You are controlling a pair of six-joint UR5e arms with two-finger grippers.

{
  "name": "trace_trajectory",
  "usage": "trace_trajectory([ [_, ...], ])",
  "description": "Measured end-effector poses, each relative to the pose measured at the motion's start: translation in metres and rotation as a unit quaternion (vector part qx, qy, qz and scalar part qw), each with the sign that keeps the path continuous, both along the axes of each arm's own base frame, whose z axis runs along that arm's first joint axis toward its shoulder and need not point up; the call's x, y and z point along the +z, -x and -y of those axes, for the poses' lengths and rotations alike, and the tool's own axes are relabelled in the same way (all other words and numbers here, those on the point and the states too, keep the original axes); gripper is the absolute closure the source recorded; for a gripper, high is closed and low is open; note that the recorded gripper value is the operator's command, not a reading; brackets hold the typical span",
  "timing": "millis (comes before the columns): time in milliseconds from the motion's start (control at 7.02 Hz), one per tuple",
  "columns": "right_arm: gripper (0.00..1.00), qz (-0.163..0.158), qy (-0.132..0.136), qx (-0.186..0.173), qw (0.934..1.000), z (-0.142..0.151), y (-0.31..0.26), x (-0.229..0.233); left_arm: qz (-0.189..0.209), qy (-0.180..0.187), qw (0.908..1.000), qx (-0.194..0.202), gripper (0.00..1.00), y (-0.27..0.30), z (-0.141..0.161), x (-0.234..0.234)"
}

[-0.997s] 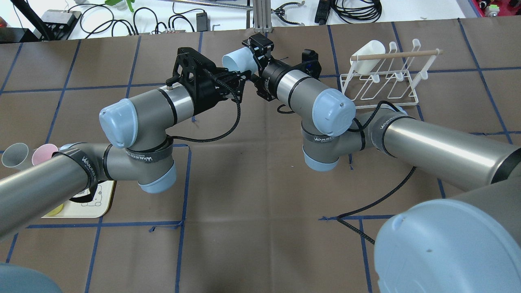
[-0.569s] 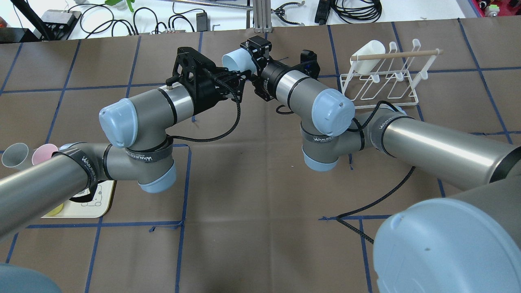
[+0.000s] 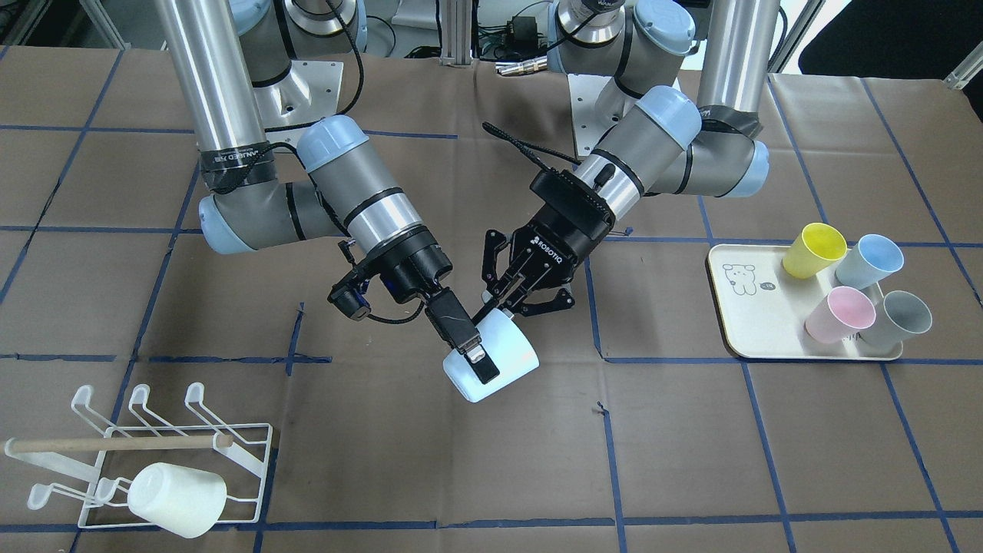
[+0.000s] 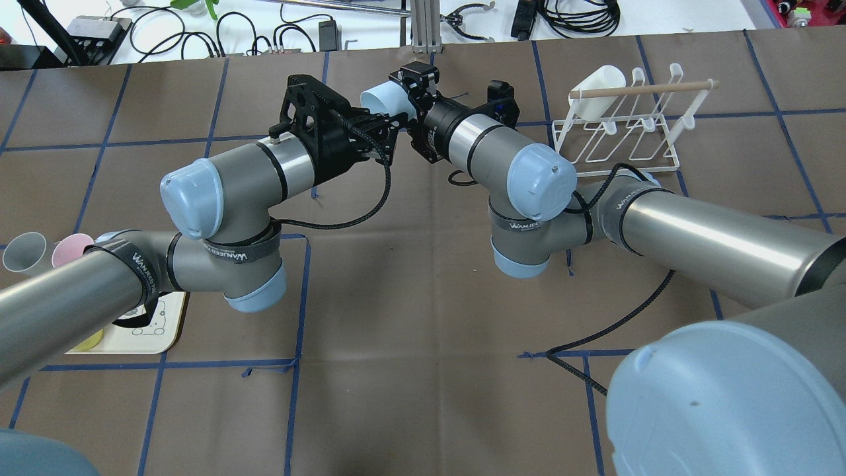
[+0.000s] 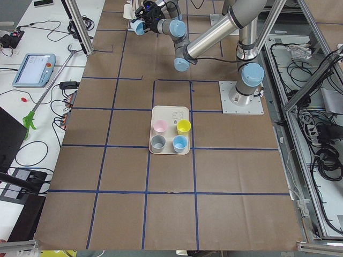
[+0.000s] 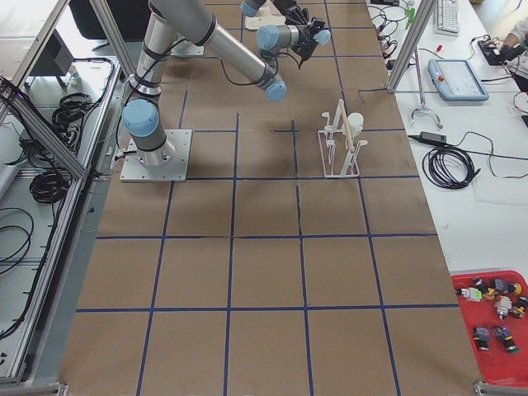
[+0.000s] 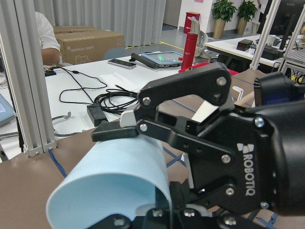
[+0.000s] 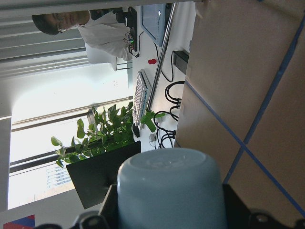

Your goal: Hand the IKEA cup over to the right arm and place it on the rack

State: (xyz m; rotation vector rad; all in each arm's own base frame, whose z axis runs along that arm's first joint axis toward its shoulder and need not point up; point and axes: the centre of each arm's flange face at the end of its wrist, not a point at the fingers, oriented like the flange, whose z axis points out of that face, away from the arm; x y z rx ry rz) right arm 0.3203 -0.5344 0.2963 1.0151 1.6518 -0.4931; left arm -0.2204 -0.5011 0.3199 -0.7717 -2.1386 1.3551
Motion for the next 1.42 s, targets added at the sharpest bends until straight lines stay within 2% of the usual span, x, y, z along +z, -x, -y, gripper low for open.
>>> trace_trajectory([
  [569,0.72,-0.003,0.004,0.001,1.0000,0.001,0.001,0.002,-0.004,0.000,1.0000,0.009,0.01,-0.008,-0.002,0.007],
  [997,0.84,-0.033,0.033,0.002,0.9989,0.012,0.021,0.006,-0.005,-0.015,0.9970,0.076,0.01,-0.075,-0.010,0.011],
  [1139,0.86,-0.058,0.057,0.010,0.9966,0.021,0.040,0.010,-0.005,-0.029,0.9951,0.095,0.01,-0.092,-0.013,0.018],
  [1281,0.86,-0.107,0.096,0.023,0.9894,0.030,0.061,0.012,-0.002,-0.051,0.9928,0.109,0.01,-0.100,-0.014,0.026],
  [1424,0.86,-0.159,0.133,0.031,0.9777,0.038,0.082,0.014,0.008,-0.078,0.9886,0.128,0.01,-0.106,-0.010,0.035],
])
